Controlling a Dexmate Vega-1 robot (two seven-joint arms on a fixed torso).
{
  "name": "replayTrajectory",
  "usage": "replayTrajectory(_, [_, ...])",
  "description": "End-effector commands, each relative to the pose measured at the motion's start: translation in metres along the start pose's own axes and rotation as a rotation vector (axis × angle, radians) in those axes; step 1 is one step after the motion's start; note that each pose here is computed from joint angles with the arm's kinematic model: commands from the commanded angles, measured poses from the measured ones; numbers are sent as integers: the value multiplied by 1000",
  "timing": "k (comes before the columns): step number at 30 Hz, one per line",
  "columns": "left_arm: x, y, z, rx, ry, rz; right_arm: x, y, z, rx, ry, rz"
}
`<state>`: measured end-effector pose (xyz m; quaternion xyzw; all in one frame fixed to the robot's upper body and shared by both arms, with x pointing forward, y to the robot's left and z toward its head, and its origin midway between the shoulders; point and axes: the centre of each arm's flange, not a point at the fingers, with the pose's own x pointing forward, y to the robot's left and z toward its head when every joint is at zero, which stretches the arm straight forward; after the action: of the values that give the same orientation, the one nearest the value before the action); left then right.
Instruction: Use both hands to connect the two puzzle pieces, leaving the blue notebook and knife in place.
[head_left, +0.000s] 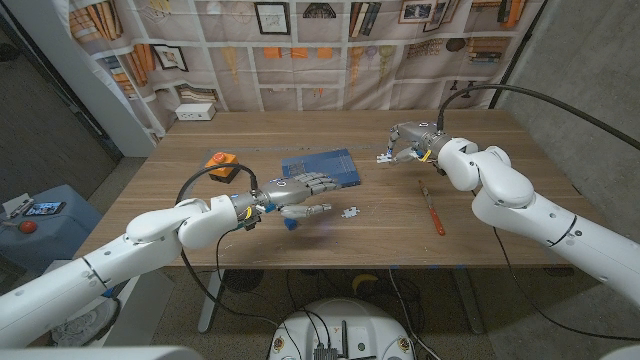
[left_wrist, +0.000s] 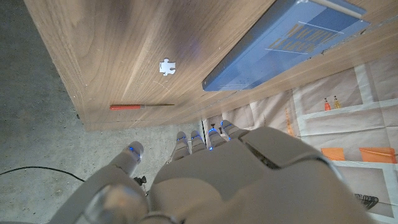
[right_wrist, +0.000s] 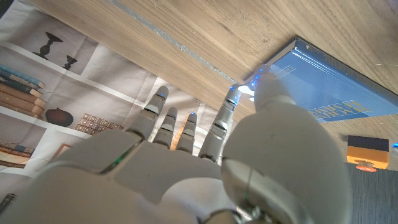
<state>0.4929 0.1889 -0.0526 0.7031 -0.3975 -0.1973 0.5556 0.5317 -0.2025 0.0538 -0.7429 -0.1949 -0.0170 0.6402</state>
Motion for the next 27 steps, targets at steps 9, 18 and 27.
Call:
replayTrajectory(9, [24, -19, 9, 30, -22, -114, -11, 10, 1, 3, -8, 11])
replayTrajectory(18, [31, -25, 11, 43, -21, -139, -12, 13, 2, 11, -17, 10])
replayTrajectory(27, [35, -31, 13, 45, -10, -158, -12, 14, 0, 20, -19, 4])
